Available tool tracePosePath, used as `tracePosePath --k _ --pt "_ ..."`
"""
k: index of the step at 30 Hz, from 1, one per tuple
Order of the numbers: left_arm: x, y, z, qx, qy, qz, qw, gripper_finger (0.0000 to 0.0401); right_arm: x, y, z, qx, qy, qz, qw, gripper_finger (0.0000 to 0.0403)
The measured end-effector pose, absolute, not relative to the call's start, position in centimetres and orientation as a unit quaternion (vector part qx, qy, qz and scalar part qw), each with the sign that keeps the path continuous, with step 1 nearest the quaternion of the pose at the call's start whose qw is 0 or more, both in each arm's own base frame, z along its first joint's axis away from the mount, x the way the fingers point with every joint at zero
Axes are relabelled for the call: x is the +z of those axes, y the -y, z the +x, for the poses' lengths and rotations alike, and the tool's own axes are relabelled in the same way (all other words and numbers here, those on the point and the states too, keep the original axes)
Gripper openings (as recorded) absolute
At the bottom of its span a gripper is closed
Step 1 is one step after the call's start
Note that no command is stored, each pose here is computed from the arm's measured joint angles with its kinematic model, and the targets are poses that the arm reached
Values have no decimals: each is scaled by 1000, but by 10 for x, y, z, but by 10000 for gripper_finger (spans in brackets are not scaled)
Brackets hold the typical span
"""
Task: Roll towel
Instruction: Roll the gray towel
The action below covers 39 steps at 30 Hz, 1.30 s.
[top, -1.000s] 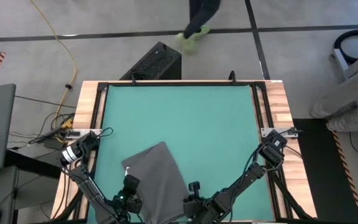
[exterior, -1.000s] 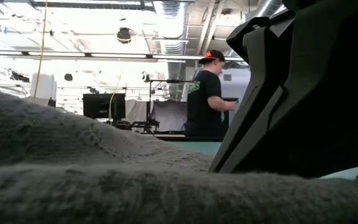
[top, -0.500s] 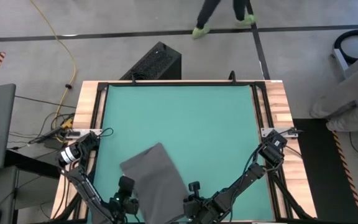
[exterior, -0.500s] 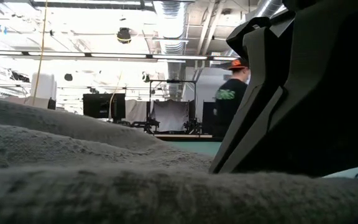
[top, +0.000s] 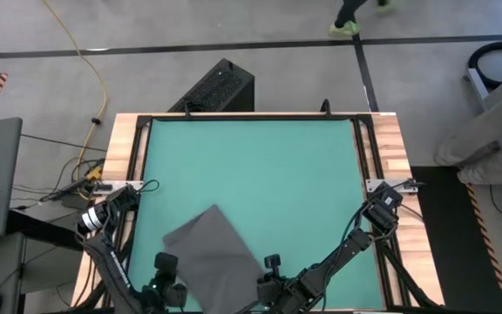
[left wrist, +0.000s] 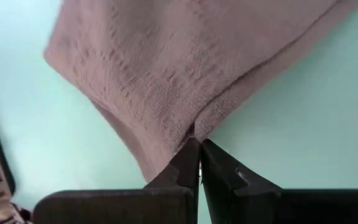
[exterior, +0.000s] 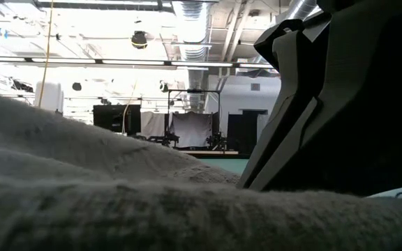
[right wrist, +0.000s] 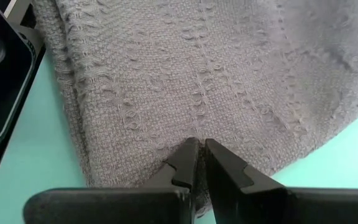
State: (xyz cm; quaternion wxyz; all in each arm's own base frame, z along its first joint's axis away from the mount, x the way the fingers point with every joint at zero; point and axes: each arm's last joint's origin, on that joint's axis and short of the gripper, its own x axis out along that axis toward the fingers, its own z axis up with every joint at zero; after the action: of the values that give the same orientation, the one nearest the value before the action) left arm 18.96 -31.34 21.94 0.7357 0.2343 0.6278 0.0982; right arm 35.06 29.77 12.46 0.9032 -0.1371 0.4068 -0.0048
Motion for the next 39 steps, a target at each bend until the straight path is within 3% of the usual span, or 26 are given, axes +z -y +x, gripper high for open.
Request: tracePosePath --k 9,13,15,18,22,26,28,30,35,39 --pt "242 332 178 59 -601 217 767 0 124 -300 348 -1 -406 -139 903 56" --pt "241 331 173 60 -643 196 738 3 124 -300 349 -3 -407 -139 903 56" --pt "241 330 167 60 -656 188 729 9 124 -300 349 -2 -407 -138 903 56" --pt "244 332 160 72 -616 195 760 23 124 -300 349 -3 -407 -138 903 56" --pt "245 331 161 91 -608 183 767 48 124 -300 349 -2 -406 -138 903 56" --pt "251 337 173 132 -470 131 863 62 124 -300 349 -2 -406 -138 903 56" --pt "256 351 180 108 -368 111 917 62 124 -300 349 -2 -406 -138 903 56" --pt "256 366 185 67 -324 126 935 58 124 -300 349 -2 -406 -138 903 56" --pt "213 400 211 -46 -341 187 920 58 124 -301 348 2 -405 -145 903 56" --pt "175 410 235 -70 -360 226 902 76 124 -301 348 3 -405 -144 903 56"
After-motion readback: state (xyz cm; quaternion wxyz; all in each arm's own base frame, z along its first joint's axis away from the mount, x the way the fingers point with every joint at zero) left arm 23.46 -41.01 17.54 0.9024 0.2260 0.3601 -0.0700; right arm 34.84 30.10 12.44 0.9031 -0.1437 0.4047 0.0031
